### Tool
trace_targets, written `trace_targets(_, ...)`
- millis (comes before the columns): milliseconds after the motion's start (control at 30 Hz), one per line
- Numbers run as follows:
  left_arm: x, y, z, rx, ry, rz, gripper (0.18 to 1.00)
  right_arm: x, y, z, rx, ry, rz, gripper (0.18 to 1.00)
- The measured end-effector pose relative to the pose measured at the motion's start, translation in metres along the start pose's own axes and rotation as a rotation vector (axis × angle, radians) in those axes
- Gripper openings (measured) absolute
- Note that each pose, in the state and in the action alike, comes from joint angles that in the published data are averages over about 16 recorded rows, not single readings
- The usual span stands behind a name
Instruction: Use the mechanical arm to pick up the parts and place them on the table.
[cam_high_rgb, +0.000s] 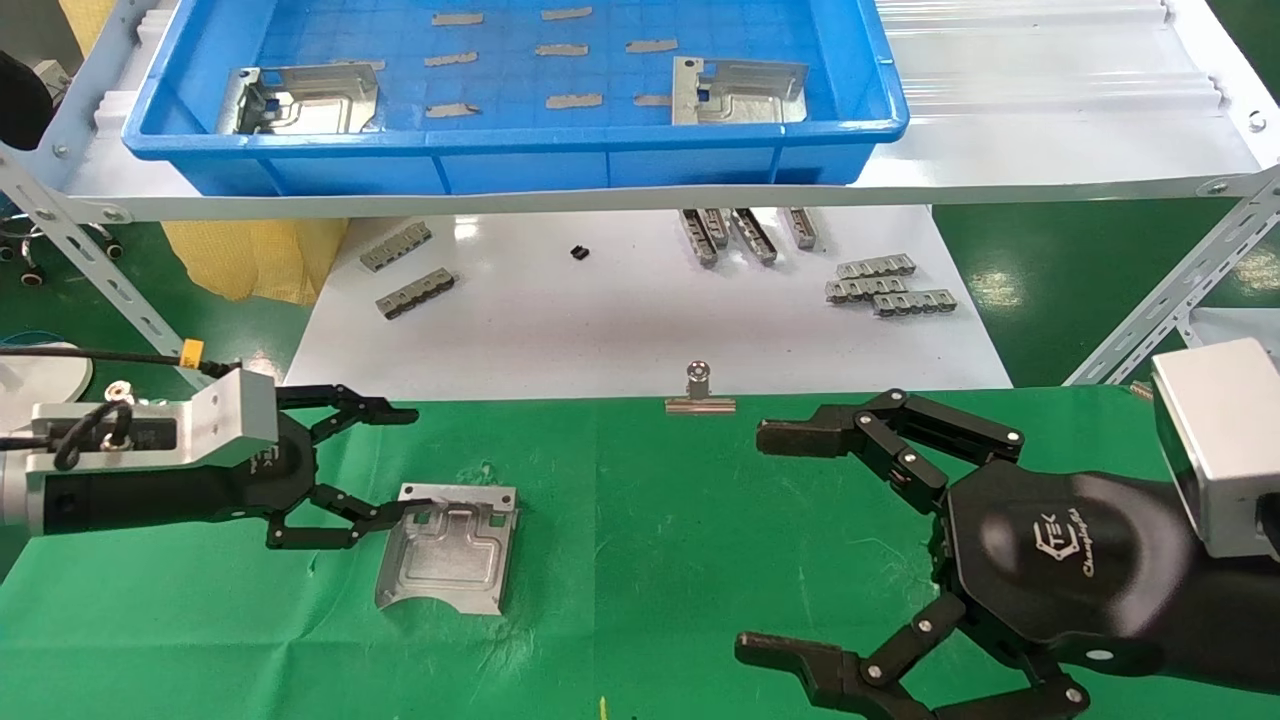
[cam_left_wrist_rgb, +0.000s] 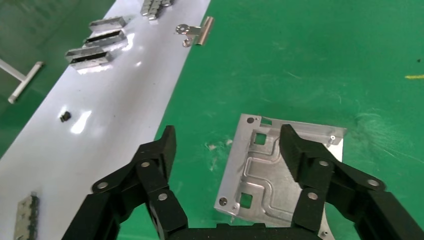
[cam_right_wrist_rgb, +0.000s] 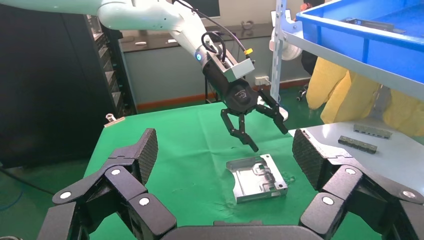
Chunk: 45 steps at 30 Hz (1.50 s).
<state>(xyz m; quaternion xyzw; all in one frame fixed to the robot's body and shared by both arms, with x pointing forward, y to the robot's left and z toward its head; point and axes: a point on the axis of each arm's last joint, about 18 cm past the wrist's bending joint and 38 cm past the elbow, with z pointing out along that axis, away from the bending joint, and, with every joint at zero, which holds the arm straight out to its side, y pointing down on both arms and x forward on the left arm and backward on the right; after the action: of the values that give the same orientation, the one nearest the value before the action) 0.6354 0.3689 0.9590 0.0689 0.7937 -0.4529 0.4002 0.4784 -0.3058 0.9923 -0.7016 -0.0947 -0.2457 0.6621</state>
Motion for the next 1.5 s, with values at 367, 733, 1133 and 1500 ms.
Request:
trace_targets(367, 0.003, -0.006, 0.003, 0.049, -0.004, -0.019, 0.869, 0.0, 0.0, 0.0, 0.0, 0.0, 0.0, 1.0)
trace_targets(733, 0.012, -0.023, 0.003, 0.154, -0.01, -0.074, 0.978, 0.0, 0.0, 0.0, 0.0, 0.0, 0.0, 1.0)
trace_targets(1133, 0.027, -0.048, -0.005, 0.262, 0.004, -0.129, 1.001, 0.0, 0.0, 0.0, 0.0, 0.0, 0.0, 1.0)
trace_targets(1500, 0.046, -0.076, -0.018, 0.348, 0.04, -0.173, 1.001, 0.0, 0.0, 0.0, 0.0, 0.0, 0.0, 1.0)
